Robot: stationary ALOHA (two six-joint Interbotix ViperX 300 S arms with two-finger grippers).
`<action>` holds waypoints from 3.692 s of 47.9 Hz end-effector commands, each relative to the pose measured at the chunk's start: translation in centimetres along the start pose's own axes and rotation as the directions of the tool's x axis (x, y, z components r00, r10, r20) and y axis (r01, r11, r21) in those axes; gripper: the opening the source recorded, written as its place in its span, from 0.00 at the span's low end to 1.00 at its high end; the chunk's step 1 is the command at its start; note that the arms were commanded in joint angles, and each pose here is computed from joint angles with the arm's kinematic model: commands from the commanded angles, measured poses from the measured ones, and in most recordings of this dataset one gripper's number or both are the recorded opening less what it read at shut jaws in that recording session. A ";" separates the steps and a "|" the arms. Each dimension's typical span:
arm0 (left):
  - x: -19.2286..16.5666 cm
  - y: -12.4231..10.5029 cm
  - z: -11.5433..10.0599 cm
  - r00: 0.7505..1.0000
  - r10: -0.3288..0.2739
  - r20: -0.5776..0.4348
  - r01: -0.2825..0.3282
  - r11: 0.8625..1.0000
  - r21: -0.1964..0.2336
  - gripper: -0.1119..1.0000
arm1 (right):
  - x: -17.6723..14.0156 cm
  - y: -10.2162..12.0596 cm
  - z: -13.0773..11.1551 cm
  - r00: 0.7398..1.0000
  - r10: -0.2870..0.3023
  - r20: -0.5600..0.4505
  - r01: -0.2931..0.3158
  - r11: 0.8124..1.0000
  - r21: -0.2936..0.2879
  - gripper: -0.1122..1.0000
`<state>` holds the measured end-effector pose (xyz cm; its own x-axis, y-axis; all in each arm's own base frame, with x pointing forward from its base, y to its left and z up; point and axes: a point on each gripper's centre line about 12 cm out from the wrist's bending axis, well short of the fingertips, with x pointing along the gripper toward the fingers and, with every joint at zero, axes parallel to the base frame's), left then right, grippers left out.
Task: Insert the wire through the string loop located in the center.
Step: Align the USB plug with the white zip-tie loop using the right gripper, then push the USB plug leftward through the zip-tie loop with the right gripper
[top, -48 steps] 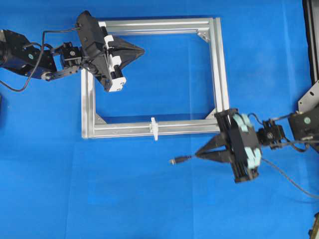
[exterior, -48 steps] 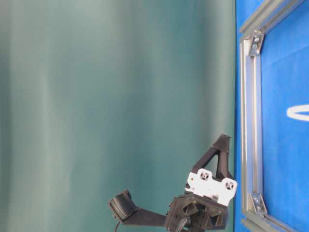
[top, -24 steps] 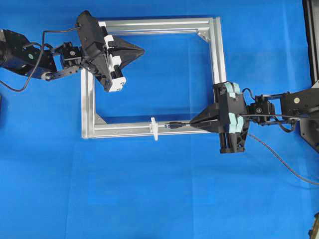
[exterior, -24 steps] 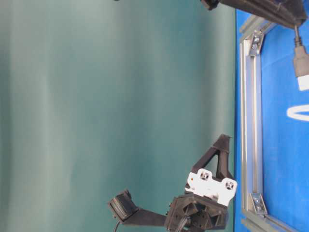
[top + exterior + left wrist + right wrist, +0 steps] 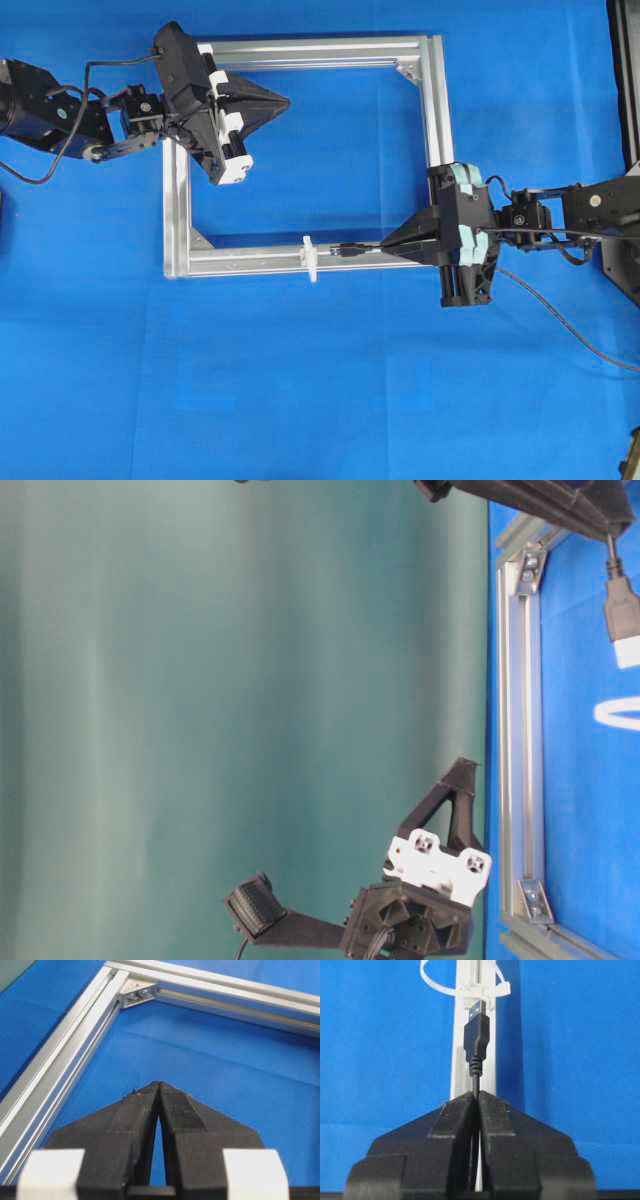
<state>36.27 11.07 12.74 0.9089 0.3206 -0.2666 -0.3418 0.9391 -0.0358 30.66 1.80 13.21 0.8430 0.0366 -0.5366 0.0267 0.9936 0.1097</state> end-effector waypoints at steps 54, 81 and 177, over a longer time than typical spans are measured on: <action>-0.3 -0.1 1.7 0.999 -0.005 0.050 0.005 1.000 0.001 0.10 | 0.0 0.1 0.8 1.000 0.003 0.030 -0.003 1.000 0.002 0.08; -0.3 -0.1 1.7 0.999 -0.005 0.049 0.005 1.000 0.001 0.10 | 0.0 0.1 0.9 0.999 0.002 0.034 -0.002 1.000 0.003 0.08; -0.3 -0.1 1.7 0.999 -0.006 0.049 0.006 1.000 0.004 0.10 | 6.8 0.9 4.9 0.998 0.011 0.070 -0.012 1.000 0.001 0.08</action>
<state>36.28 11.04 12.74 0.9096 0.3187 -0.2665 -0.3394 0.9400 -0.0342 38.55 2.38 12.70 0.8590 0.0389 -0.5105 0.0218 0.9934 0.1124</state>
